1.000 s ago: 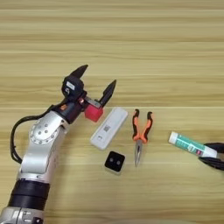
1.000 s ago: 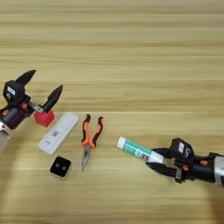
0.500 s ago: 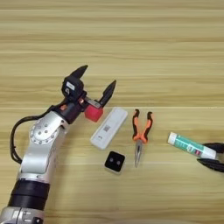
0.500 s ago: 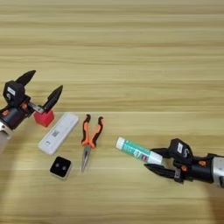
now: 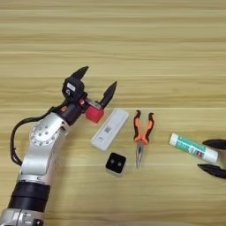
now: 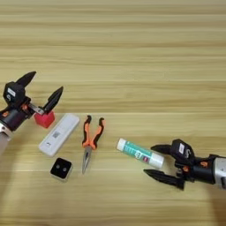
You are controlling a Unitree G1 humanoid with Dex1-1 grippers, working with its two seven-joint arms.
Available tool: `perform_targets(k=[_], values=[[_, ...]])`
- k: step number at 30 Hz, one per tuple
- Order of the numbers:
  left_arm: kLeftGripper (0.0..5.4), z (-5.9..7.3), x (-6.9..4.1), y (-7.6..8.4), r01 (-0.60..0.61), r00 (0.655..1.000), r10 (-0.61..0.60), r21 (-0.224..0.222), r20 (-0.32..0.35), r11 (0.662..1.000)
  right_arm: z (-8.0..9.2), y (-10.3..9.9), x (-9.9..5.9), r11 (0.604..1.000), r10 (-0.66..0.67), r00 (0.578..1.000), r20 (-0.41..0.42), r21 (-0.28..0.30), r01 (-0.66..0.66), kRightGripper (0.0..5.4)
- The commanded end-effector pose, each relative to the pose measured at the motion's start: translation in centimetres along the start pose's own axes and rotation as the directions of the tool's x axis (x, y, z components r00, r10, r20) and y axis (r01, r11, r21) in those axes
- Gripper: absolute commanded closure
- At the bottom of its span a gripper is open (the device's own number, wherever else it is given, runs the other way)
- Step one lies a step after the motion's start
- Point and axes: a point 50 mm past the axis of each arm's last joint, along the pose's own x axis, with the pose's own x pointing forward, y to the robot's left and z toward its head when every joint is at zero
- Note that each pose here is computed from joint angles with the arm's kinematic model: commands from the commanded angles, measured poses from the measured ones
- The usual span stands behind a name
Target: Move the objects on the table
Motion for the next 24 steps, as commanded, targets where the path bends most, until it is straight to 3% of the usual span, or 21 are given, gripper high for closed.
perform_targets(k=[1, 10, 24], values=[[0.00, 0.3, 0.3, 0.2, 0.002, 1.000, -0.002, 0.018, 0.011, 1.000, 0.6, -0.2, 0.3, 1.000, -0.003, 1.000, 0.017, -0.011, 0.003, 0.96], [0.00, 0.1, 0.3, 0.1, 0.003, 1.000, -0.003, 0.017, 0.008, 1.000, 2.2, -0.5, 0.2, 0.999, -0.020, 0.995, 0.100, -0.036, 0.024, 0.02], [0.00, 0.5, -0.4, -0.2, 0.019, 1.000, -0.020, 0.023, 0.010, 1.000, 6.4, -0.7, 0.4, 0.993, -0.073, 0.952, 0.297, -0.063, 0.096, 0.02]])
